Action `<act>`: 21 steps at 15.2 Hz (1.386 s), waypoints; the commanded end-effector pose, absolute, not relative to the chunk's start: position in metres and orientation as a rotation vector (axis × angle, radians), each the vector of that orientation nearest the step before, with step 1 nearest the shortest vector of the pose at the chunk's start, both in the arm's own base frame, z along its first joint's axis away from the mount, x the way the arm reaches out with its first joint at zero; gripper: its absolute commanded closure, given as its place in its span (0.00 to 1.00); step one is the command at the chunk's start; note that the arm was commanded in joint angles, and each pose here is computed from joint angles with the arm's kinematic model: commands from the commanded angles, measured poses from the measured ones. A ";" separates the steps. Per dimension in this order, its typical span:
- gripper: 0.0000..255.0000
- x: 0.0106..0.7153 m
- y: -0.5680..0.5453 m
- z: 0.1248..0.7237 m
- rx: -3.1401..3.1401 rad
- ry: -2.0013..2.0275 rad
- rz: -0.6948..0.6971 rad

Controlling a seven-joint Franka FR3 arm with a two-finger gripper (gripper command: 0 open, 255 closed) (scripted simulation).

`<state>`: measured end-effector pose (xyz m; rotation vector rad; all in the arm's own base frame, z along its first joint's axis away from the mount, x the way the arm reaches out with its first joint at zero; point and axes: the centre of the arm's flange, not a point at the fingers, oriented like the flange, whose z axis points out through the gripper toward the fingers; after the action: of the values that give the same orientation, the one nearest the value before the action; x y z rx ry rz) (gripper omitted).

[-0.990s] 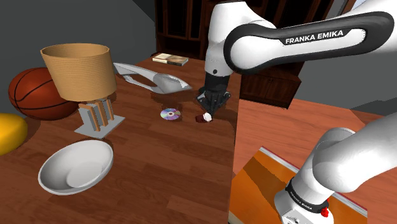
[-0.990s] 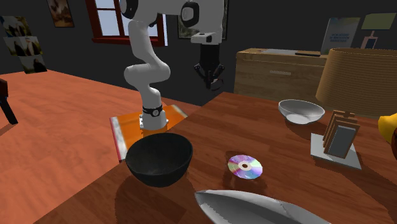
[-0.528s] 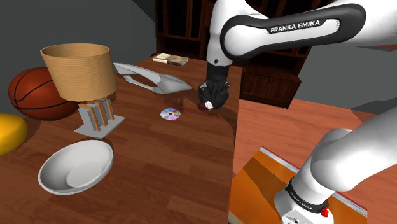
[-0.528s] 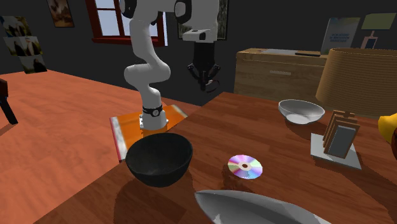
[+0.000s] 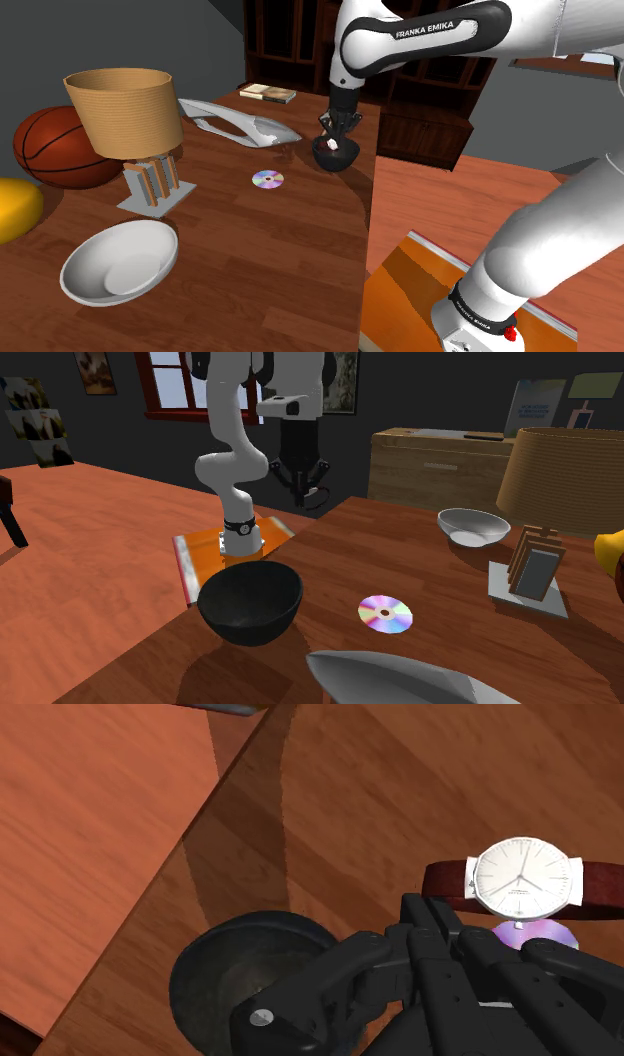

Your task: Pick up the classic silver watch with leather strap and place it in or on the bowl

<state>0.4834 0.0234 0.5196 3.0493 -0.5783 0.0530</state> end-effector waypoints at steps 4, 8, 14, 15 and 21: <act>1.00 0.522 -0.031 0.523 3.049 -0.576 0.053; 1.00 0.553 -0.074 0.525 3.049 -0.576 0.053; 1.00 0.599 -0.138 0.528 3.049 -0.576 0.053; 1.00 0.606 -0.149 0.528 3.049 -0.576 0.053; 1.00 0.615 -0.161 0.502 3.049 -0.576 0.053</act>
<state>0.6131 -0.1599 0.5070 3.0490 -0.5766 0.0524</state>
